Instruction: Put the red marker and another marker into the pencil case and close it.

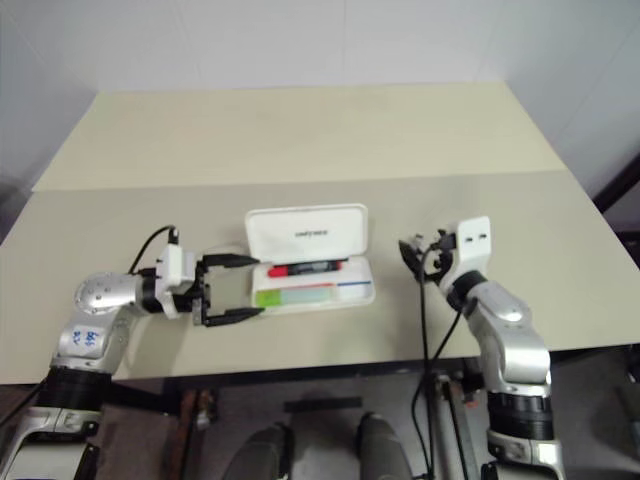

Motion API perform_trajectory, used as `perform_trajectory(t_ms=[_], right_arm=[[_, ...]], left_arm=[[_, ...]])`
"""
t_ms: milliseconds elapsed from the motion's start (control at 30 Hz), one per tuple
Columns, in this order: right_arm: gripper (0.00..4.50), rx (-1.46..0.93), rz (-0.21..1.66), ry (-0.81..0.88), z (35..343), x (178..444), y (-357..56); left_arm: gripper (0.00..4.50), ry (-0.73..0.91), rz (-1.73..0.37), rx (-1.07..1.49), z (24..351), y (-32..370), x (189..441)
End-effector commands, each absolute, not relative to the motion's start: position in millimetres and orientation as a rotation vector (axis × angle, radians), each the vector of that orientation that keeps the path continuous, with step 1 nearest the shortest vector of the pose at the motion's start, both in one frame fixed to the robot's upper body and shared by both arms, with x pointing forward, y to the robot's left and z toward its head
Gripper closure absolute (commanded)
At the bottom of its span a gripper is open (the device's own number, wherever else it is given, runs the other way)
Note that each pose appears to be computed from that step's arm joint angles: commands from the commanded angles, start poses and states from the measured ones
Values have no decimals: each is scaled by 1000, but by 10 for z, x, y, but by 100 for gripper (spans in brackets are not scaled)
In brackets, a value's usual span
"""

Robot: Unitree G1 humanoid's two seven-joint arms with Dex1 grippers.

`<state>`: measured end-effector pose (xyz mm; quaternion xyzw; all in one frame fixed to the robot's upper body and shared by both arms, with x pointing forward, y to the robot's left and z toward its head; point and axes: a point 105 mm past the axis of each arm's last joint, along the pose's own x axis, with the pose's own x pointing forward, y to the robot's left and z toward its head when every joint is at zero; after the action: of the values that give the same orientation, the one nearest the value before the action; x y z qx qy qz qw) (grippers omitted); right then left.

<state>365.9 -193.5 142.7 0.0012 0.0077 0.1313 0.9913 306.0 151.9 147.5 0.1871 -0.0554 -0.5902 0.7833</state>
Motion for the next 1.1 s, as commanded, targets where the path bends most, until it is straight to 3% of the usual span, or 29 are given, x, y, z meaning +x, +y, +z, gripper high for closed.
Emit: perform_trajectory(t_ms=[33, 433, 533, 800, 867, 1033, 1100], right_arm=[[2, 14, 195, -9, 1476, 3731, -1994], [2, 40, 186, 112, 1062, 3858, -1835], [67, 40, 151, 133, 939, 3895, -1862], [361, 36, 134, 136, 874, 3952, -1816], [415, 30, 136, 132, 902, 3963, -1825], [415, 4, 189, 107, 1009, 3968, -1852], [415, -45, 362, 28, 1209, 3915, -1734]], left_arm=[[0, -166, -1272, 421, 1556, 1484, 3036], [0, -177, -1246, 413, 1573, 1487, 3030], [0, -180, -1240, 412, 1577, 1486, 3039], [0, -187, -1233, 415, 1585, 1478, 3057], [0, -188, -1230, 415, 1585, 1480, 3063], [0, -191, -1228, 414, 1586, 1474, 3073], [0, -192, -1230, 414, 1586, 1468, 3078]])
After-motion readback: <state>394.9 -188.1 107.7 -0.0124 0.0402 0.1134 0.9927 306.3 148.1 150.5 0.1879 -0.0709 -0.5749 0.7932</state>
